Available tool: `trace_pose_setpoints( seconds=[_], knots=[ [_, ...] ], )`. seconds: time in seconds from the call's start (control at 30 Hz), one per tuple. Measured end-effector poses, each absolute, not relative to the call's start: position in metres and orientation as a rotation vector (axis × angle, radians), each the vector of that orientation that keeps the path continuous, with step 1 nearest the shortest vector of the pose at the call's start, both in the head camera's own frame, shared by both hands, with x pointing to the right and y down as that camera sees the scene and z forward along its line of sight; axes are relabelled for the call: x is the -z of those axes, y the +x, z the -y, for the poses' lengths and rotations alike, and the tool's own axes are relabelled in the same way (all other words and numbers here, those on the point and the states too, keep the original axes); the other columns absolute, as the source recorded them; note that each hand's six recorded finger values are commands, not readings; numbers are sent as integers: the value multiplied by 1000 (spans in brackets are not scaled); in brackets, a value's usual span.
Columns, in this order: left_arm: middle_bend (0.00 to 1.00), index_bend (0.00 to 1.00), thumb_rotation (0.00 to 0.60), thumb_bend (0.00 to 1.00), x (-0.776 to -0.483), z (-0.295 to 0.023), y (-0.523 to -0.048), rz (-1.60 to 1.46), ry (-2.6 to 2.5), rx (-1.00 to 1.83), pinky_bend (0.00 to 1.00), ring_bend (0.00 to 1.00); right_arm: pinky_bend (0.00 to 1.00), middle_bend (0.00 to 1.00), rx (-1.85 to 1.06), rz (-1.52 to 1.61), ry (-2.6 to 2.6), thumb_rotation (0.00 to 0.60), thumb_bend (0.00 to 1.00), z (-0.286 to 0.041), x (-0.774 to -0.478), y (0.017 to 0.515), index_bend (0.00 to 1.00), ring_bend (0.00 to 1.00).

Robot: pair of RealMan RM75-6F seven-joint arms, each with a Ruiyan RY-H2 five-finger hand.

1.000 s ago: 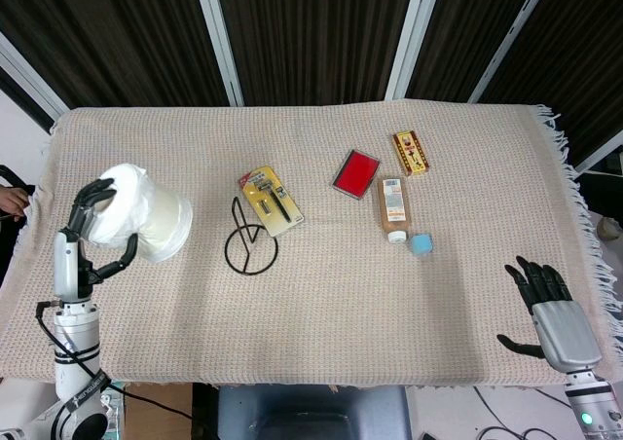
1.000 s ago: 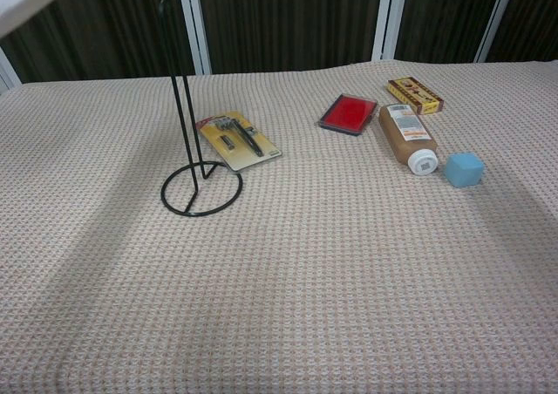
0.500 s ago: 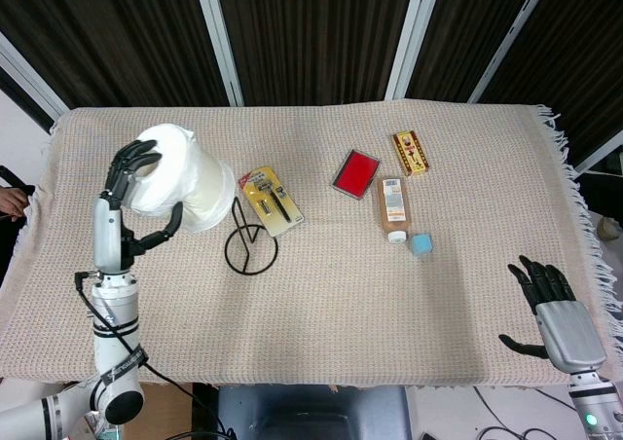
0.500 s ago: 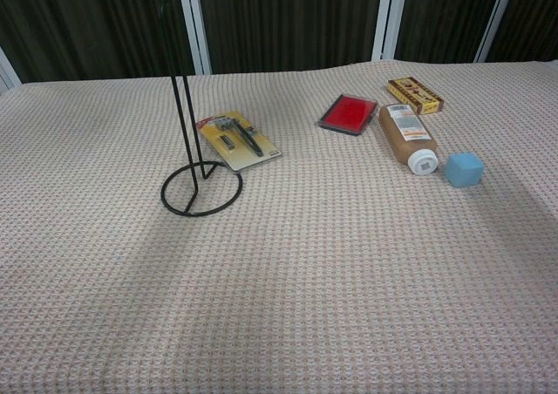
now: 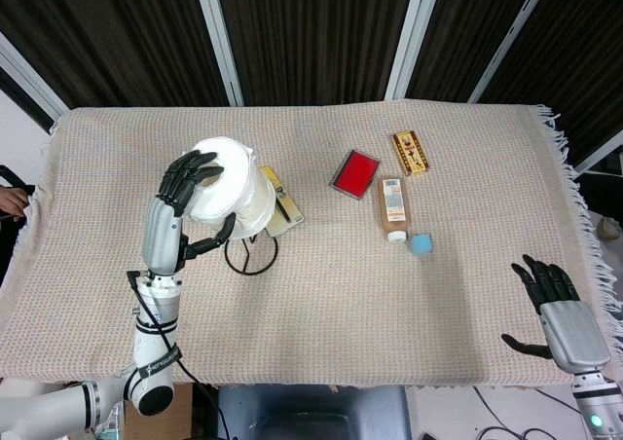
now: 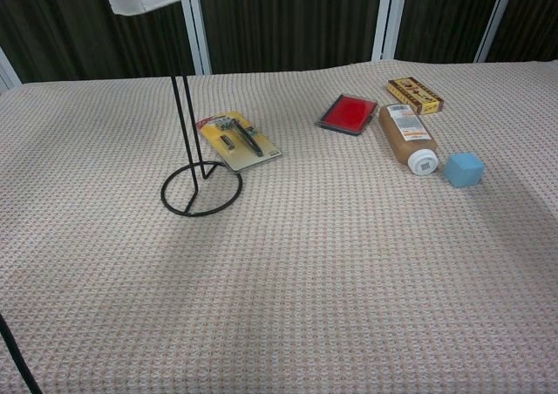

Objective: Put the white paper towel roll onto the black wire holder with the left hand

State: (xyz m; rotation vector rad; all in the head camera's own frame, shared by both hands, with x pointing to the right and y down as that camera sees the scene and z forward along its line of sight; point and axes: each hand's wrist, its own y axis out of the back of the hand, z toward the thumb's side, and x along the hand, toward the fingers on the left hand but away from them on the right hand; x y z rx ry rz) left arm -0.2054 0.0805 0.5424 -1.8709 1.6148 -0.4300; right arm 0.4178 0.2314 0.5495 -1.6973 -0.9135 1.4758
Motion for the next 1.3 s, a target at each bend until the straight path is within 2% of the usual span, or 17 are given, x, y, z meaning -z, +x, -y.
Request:
trace_pose_setpoints(
  seconds=[0.4,0.5,0.53,0.57,0.63,0.67,0.77,0.8,0.9,1.3],
  knots=[
    [807,721,600,731,-564,-79,-207,-1590,-1908,508,1000,795,0,0,-1469,924,-1699,600,149,-231,-547,419,0,0],
    [775,678,600,715,-567,-80,-206,-1587,-1926,513,992,770,0,0,-1469,923,-1699,600,149,-231,-547,419,0,0],
    [733,632,600,694,-567,-81,-205,-1582,-1930,511,963,727,0,0,-1470,922,-1700,600,149,-231,-547,419,0,0],
    [649,542,600,652,-568,-81,-204,-1574,-1934,511,892,639,0,0,-1471,921,-1700,600,149,-231,-547,419,0,0],
    [455,332,600,567,-569,-83,-203,-1545,-1946,515,668,427,0,0,-1473,918,-1701,600,149,-231,-548,419,0,0],
    [314,191,600,517,-570,-83,-202,-1535,-1952,519,448,260,0,0,-1473,918,-1701,600,149,-231,-548,419,0,0],
    [100,27,600,460,-572,-83,-202,-1495,-1963,541,94,24,0,0,-1475,917,-1700,600,149,-231,-548,419,0,0],
    [52,6,600,454,-572,-83,-202,-1482,-1953,549,47,2,0,0,-1476,917,-1700,600,149,-231,-548,419,0,0],
    [4,0,600,448,-572,-83,-204,-1454,-1910,563,6,0,0,0,-1478,915,-1700,600,149,-231,-549,419,0,0],
    [0,0,600,409,-568,-90,-204,-1380,-1860,547,0,0,0,0,-1477,912,-1700,600,149,-232,-549,418,0,0]
  ],
)
